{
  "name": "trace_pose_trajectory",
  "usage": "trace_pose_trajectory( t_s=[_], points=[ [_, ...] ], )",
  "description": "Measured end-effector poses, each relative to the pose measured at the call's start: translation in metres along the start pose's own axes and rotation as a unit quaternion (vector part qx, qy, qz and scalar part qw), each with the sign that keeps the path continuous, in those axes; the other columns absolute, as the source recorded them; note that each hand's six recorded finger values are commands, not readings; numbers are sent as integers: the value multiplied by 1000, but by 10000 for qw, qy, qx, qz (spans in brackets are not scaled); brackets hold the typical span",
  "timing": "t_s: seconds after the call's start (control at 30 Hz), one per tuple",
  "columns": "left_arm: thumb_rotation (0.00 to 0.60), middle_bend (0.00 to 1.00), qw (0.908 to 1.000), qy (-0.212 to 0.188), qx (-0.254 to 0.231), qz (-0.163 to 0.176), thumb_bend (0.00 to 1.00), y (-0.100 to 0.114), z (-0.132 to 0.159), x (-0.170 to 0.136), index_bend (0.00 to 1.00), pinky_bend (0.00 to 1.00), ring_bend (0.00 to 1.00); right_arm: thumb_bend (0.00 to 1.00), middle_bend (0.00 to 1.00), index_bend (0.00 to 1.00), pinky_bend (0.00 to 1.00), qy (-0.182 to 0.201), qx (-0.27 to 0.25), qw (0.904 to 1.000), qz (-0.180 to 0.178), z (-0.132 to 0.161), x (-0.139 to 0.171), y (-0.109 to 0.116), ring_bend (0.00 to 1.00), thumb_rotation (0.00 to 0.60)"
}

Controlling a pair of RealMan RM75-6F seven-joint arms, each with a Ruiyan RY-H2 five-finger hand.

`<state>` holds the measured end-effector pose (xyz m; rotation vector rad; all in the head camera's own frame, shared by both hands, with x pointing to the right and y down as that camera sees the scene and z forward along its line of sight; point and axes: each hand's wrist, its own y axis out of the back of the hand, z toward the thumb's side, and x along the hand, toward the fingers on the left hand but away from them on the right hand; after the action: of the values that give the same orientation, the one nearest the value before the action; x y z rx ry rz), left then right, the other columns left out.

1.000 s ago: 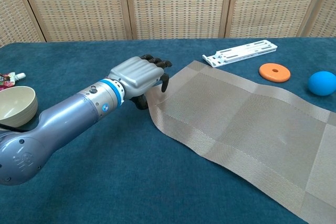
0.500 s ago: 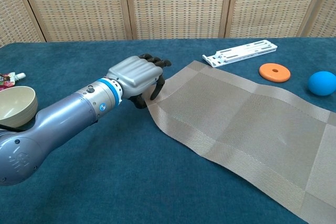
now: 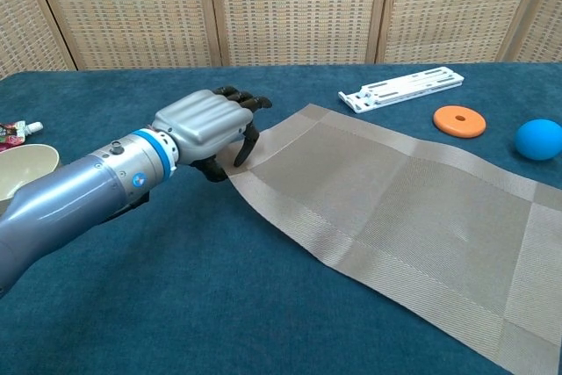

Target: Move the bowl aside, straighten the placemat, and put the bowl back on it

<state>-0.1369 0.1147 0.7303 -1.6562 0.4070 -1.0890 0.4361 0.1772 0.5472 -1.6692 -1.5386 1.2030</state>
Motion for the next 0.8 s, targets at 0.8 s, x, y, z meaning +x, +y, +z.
trace_pose_trajectory(
  t_s=[0.8],
  points=[
    [600,0,9939,-1044,-63,-362,568,-1,14,-122,632,0,0,239,0,224,0,183,210,9996,22,13,11,-7,0,600]
  ],
)
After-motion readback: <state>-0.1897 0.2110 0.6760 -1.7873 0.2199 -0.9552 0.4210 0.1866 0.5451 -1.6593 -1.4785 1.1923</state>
